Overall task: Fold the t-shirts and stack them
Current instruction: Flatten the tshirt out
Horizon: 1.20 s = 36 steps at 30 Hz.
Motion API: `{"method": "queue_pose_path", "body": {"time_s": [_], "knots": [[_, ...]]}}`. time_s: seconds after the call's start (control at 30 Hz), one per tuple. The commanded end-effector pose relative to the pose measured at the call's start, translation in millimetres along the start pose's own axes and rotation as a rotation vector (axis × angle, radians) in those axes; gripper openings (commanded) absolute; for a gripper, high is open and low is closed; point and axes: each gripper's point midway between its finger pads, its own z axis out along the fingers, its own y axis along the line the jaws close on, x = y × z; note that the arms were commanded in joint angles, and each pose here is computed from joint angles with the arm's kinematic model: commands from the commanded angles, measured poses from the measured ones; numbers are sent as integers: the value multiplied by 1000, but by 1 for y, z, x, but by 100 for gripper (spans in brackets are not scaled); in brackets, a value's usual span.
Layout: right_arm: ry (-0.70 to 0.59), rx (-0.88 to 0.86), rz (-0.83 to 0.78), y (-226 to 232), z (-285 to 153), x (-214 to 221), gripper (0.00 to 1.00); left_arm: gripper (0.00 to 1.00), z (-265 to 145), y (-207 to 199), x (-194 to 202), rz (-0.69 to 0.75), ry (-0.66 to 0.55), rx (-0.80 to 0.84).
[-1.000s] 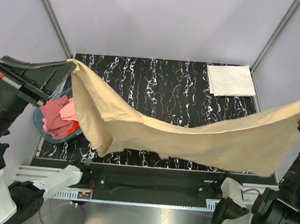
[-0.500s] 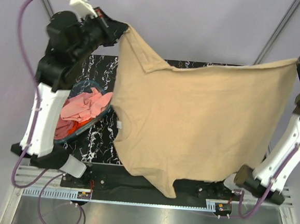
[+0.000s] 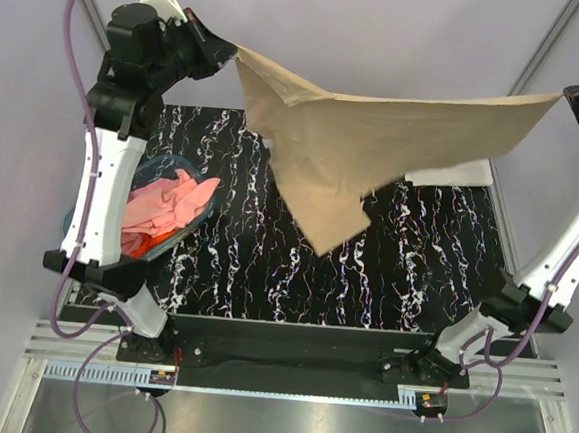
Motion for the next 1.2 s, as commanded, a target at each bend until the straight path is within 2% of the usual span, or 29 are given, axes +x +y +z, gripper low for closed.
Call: {"method": "queue_pose_path", "body": {"time_s": [0.0, 0.17, 0.27, 0.4, 0.5, 0.67, 0.8, 0.93, 1.0, 1.03, 1.07, 1.13, 1.17], "knots": [[-162, -62, -118, 36, -79, -23, 0, 0, -102, -77, -65, 69, -228, 210], [-293, -16, -150, 34, -151, -21, 0, 0, -174, -104, -71, 77, -311, 286], [-397, 5, -144, 34, -203, -20, 0, 0, -236, -125, -71, 54, -379, 367], [-565, -18, -117, 40, -277, -19, 0, 0, -276, -137, -62, 48, -404, 435], [-654, -43, -108, 48, -314, -23, 0, 0, -304, -141, -63, 54, -457, 446], [-676, -85, -103, 60, -331, -25, 0, 0, -327, -155, -75, 83, -508, 485], [-602, -49, -92, 53, -296, -26, 0, 0, -299, -140, -79, 97, -502, 415], [-479, -7, -135, 34, -227, -22, 0, 0, -221, -104, -64, 144, -406, 301], [-373, 37, -122, 6, -179, -1, 0, 0, -177, -78, -46, 141, -339, 246], [-379, -29, -123, 13, -168, -2, 0, 0, -142, -54, -25, 136, -270, 193], [-305, 3, -104, -15, -137, 22, 0, 0, -125, -44, -19, 138, -256, 176], [-293, -76, -83, -18, -112, 33, 0, 0, -90, -21, 4, 142, -194, 144], [-215, -38, -49, -50, -82, 63, 0, 0, -70, -8, 20, 141, -172, 143]]}}
